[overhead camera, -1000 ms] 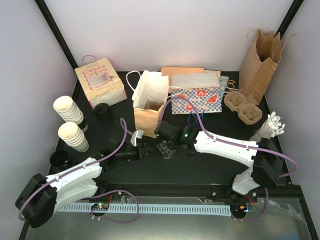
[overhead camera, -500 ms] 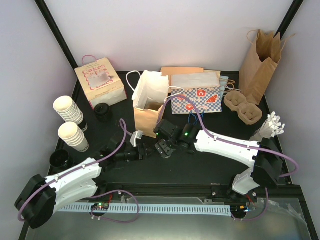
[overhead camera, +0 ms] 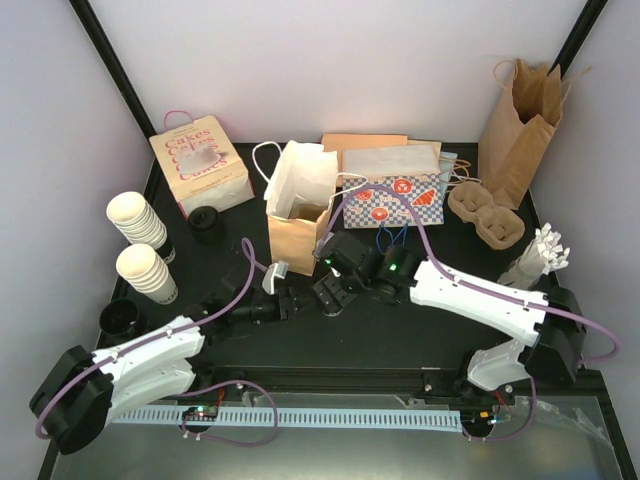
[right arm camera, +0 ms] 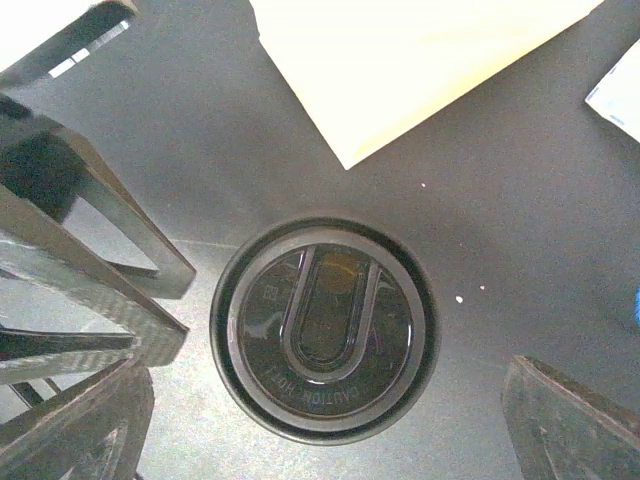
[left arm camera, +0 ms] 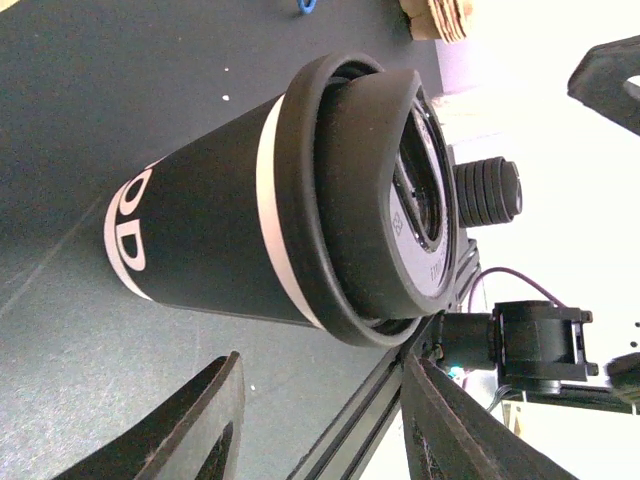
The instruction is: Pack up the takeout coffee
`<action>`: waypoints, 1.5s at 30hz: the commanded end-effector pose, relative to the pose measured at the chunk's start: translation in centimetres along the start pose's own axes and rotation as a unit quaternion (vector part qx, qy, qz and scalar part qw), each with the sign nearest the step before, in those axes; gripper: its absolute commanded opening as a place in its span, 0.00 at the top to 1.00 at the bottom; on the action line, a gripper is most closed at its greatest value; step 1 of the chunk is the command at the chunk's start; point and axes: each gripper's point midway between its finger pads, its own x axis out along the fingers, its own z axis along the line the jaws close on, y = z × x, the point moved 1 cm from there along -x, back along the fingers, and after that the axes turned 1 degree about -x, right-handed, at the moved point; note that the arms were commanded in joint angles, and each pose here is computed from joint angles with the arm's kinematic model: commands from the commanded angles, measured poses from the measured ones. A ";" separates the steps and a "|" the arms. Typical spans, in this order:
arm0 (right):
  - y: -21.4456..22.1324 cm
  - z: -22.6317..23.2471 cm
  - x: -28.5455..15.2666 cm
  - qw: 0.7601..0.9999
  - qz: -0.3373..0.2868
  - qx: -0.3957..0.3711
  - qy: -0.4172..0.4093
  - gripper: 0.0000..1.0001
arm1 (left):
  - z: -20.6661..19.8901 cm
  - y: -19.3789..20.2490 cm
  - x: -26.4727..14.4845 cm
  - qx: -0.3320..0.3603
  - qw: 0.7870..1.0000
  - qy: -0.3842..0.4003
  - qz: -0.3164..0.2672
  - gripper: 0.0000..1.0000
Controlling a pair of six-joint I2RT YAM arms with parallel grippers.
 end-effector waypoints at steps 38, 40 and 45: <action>-0.5 -3.4 4.1 0.999 0.031 0.044 -0.006 0.43 | -0.9 -0.2 2.0 -0.026 0.999 0.033 -0.015 0.58; -0.3 -3.4 4.3 0.998 0.036 0.042 -0.007 0.44 | -0.9 -0.2 2.1 -0.026 0.999 0.033 -0.015 0.58; 0.2 -3.4 4.8 0.998 0.043 0.041 -0.005 0.44 | -0.9 -0.3 2.4 -0.027 0.999 0.029 -0.012 0.59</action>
